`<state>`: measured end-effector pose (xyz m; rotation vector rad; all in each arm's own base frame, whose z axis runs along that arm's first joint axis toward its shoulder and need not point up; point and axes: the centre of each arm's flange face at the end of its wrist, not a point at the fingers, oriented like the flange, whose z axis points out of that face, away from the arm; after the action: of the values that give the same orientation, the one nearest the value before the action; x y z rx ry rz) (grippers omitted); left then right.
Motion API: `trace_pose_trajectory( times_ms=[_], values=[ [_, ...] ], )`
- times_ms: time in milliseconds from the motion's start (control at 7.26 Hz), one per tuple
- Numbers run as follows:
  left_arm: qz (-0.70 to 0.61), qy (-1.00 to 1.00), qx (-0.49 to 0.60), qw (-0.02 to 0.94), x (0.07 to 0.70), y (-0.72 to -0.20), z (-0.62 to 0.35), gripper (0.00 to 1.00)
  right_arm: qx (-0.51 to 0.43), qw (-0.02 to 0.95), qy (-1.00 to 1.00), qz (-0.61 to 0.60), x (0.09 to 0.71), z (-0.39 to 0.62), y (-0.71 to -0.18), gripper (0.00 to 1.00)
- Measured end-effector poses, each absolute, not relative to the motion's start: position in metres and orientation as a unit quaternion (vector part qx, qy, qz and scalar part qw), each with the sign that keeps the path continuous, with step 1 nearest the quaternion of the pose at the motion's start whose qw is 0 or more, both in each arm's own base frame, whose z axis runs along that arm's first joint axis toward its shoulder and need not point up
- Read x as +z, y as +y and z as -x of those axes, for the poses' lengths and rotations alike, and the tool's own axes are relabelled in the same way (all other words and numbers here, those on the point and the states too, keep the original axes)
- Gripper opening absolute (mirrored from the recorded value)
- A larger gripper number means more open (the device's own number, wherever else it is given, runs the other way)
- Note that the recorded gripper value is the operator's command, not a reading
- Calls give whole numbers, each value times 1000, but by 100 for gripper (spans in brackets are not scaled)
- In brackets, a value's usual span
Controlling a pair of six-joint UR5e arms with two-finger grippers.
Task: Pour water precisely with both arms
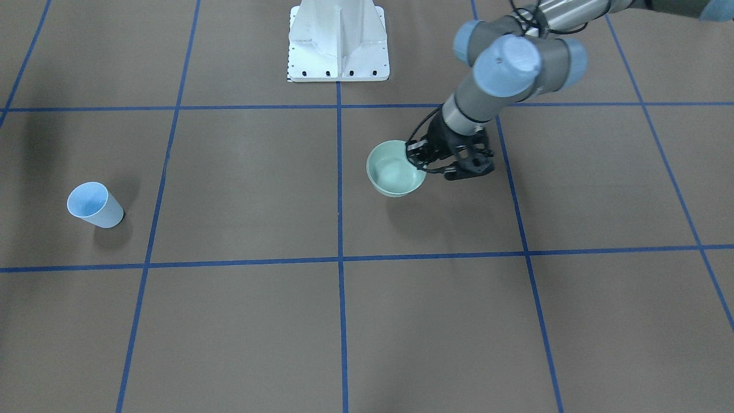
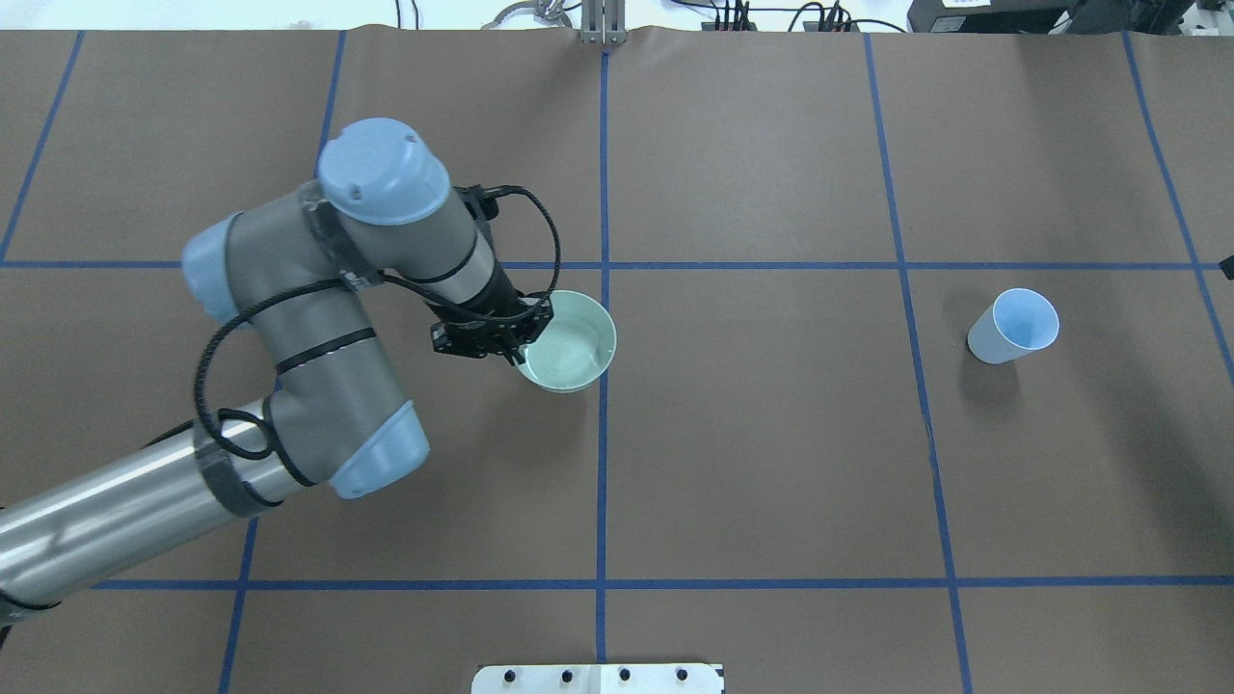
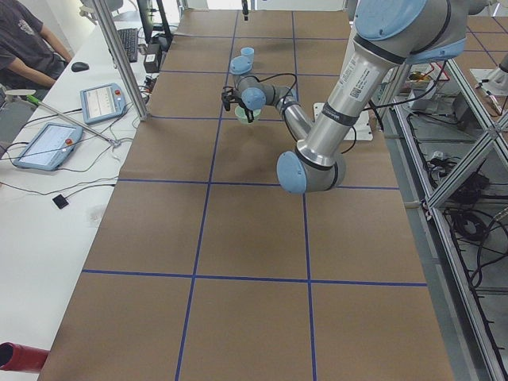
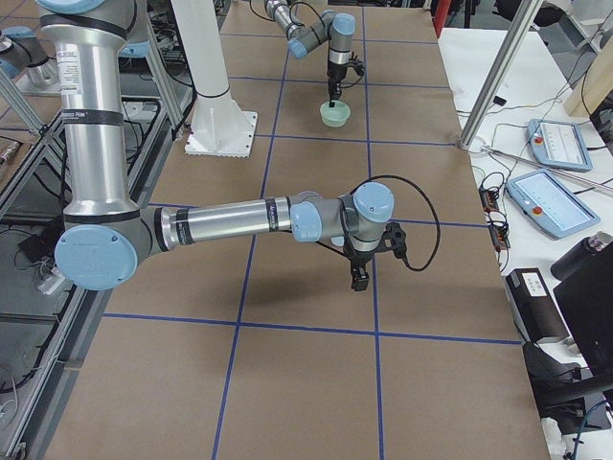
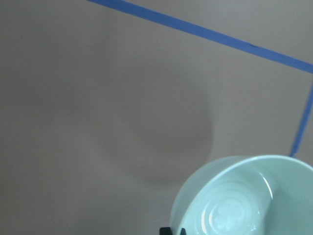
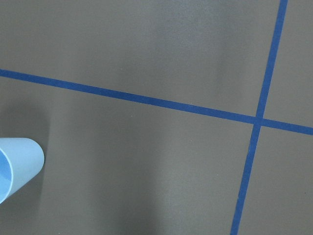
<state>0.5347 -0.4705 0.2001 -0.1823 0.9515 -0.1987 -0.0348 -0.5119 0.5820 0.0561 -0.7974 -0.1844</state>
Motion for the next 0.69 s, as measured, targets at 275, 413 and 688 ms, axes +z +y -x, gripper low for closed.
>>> trace_pose_trajectory(
  times_ms=[275, 413, 688],
  values=[
    [96, 448, -90, 884, 193, -464, -566, 0, -91, 917, -387, -28, 583, 37, -511, 100],
    [98, 447, -86, 885, 196, -461, -574, 0, -94, 917, -387, -27, 583, 40, -511, 100],
    [98, 451, -82, 883, 202, -461, -584, 13, -98, 917, -385, -23, 586, 44, -509, 100]
  ],
)
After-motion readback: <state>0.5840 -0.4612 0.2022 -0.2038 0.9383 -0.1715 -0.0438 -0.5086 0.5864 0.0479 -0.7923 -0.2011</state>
